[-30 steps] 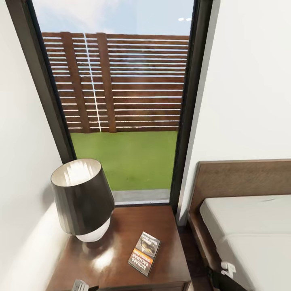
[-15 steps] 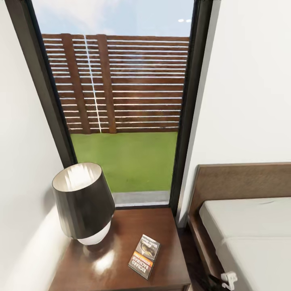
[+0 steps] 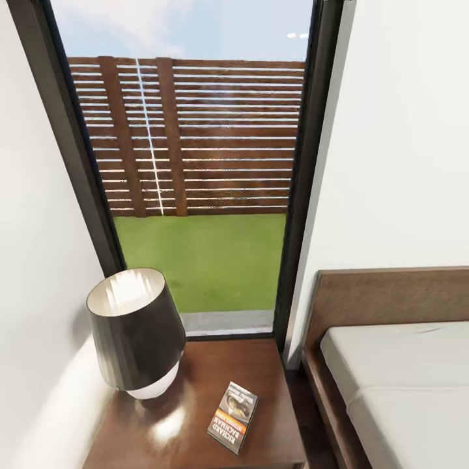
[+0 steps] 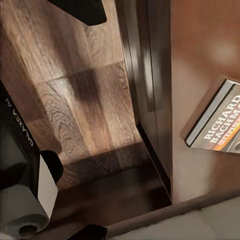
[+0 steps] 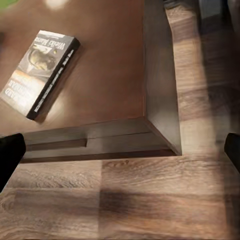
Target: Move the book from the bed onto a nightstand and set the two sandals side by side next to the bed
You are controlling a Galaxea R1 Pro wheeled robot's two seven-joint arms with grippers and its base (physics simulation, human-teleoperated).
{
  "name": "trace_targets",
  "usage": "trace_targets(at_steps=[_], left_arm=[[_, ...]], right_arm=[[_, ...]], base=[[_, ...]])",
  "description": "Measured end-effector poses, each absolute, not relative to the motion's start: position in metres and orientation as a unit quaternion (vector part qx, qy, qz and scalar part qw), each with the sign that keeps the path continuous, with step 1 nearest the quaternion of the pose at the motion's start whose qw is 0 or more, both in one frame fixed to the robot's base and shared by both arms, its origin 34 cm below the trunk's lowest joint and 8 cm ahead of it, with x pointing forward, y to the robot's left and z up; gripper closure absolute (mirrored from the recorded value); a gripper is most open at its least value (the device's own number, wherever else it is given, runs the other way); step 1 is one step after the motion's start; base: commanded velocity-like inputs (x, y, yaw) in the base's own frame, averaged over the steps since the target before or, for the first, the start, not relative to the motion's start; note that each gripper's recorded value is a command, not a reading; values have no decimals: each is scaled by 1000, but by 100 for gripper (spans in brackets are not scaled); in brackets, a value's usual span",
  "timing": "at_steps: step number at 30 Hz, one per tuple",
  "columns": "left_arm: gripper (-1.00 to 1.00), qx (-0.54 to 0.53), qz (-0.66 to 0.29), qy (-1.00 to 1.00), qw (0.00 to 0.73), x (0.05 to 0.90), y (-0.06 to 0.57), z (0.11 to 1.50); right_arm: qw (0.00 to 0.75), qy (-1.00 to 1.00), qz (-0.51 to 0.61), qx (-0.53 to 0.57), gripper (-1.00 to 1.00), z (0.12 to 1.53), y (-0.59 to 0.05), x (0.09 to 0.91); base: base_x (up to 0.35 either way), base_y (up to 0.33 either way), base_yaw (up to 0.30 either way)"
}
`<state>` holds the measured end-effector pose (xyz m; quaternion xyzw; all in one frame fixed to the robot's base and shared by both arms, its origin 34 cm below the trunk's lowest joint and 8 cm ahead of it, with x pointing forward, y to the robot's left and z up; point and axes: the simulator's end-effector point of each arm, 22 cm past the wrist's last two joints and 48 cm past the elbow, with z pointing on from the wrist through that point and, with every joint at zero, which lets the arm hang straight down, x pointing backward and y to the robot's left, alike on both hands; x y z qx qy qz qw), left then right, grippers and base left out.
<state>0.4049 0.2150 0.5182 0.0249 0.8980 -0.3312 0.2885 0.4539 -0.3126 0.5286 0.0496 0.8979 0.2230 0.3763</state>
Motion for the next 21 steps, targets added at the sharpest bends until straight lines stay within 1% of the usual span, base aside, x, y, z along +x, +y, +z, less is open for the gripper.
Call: trace_targets(at_steps=[5,7,8,10,11,12,16,21], left_arm=[[-100,40,-296,915,272,398,215,511],[-100,37,-282,920,271,399,219,511],[-100,28,-253,929,270,400,227,504],[-100,22,-230,937,261,388,233,498],[-100,27,-211,946,243,367,234,489],[-100,26,-208,948,241,364,234,489],[-100,41,-196,953,227,351,234,490],[-100,41,-182,958,218,339,239,493]], right_arm=[[305,931,163,115,-100,505,-337,434],[299,933,160,120,-100,506,-337,432],[296,934,162,122,-100,506,-334,431],[290,935,165,120,-100,507,-328,426],[260,945,175,95,-100,497,-308,394],[254,946,178,90,-100,496,-303,388],[194,959,205,6,-100,490,-265,344],[130,965,221,-45,-100,489,-246,299]], base=[[0,0,0],[0,0,0],[0,0,0],[0,0,0],[0,0,0],[0,0,0],[0,0,0],[0,0,0]])
